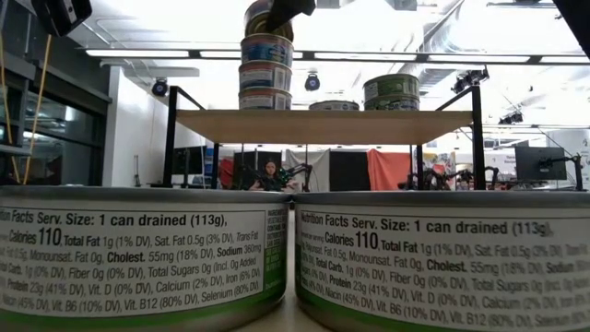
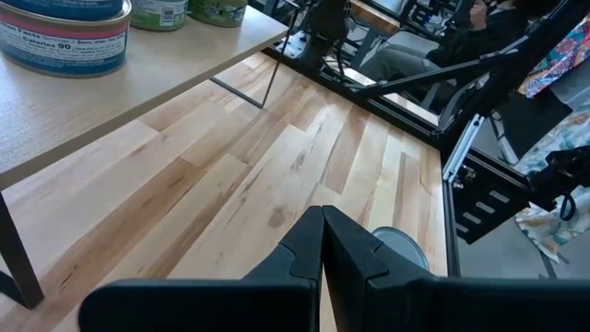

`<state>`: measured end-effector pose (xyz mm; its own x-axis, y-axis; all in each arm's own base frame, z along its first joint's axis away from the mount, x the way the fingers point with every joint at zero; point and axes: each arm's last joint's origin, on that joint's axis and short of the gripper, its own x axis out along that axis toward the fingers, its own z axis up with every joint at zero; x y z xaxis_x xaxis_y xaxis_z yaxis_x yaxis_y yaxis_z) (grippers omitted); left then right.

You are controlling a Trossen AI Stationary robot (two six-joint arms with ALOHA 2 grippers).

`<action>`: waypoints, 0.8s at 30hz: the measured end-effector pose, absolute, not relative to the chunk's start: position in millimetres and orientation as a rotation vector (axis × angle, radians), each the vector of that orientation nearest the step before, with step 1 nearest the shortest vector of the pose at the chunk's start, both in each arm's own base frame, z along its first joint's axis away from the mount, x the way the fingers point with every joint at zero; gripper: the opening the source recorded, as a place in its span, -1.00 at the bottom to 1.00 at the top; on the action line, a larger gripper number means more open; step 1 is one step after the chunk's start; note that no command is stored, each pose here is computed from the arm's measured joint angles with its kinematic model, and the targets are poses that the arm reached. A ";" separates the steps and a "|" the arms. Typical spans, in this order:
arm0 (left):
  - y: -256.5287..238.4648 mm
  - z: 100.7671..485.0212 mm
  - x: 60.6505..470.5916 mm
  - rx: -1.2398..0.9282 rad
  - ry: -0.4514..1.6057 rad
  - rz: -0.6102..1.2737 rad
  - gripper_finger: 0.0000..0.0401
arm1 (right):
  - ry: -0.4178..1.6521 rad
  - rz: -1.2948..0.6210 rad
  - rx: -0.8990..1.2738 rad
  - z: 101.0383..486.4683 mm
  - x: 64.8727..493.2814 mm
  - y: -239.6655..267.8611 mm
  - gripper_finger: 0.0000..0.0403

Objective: Stack canned seafood by type on shelf
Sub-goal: Stack the blue-pink tuna can on top of the blue-pink tuna can on the shelf

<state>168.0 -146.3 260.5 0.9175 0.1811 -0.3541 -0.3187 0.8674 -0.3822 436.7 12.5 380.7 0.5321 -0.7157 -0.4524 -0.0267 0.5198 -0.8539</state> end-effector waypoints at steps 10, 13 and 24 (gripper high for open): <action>-146.3 260.5 168.0 -0.435 0.317 0.263 -1.00 | 0.909 -0.474 -0.894 379.9 437.2 14.3 0.45; -146.3 260.5 168.0 -0.426 0.318 0.262 -1.00 | 0.905 -0.447 -0.899 379.7 437.4 17.0 0.49; -145.0 262.7 166.8 -0.434 0.312 0.259 -1.00 | 0.894 -0.409 -0.892 379.7 437.6 21.2 0.50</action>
<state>166.8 -145.0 262.7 0.9203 0.1784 -0.3482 -0.3097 0.8760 -0.3697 437.6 21.2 379.7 0.5840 -0.6423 -0.4963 -0.0447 0.5850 -0.8098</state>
